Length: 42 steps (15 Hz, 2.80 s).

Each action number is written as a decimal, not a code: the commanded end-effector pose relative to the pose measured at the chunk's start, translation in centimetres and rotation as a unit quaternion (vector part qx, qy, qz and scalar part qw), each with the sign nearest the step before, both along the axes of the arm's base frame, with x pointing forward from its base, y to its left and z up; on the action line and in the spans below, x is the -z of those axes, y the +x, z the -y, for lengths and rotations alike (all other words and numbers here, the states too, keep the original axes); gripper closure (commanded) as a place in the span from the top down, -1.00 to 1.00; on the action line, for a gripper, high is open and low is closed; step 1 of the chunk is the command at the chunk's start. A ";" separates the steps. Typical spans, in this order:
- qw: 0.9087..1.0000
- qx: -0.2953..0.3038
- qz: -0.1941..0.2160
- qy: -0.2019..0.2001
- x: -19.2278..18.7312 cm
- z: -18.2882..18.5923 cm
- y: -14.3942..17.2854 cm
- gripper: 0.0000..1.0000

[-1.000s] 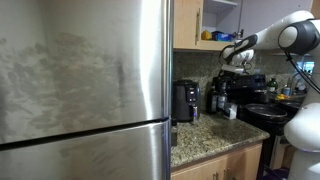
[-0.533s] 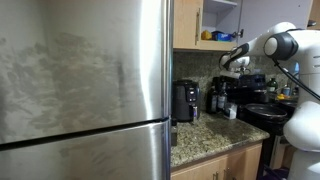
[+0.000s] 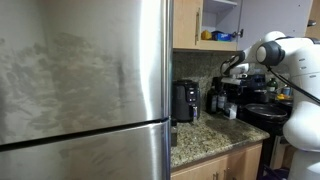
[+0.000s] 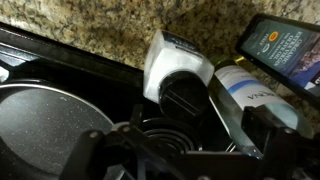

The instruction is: Put the salt on the bottom part of the cupboard drawer above it

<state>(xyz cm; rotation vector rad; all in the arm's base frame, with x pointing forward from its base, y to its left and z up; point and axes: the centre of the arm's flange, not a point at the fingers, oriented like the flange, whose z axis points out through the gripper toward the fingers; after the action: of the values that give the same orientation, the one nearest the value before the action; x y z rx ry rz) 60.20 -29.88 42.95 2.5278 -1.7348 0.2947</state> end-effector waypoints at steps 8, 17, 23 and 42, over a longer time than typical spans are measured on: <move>0.999 0.024 -0.045 0.009 3.1 1.9 1.3 1.00; 0.999 0.031 -0.040 0.009 5.8 2.6 2.1 1.00; 0.998 0.031 -0.045 0.013 6.4 1.8 1.1 0.66; 0.975 -0.162 -0.102 -0.114 -2.0 -7.1 -8.3 -0.27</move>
<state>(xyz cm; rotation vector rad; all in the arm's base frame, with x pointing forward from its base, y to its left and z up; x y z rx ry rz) 57.49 -26.26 41.68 2.5285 -1.3425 0.1989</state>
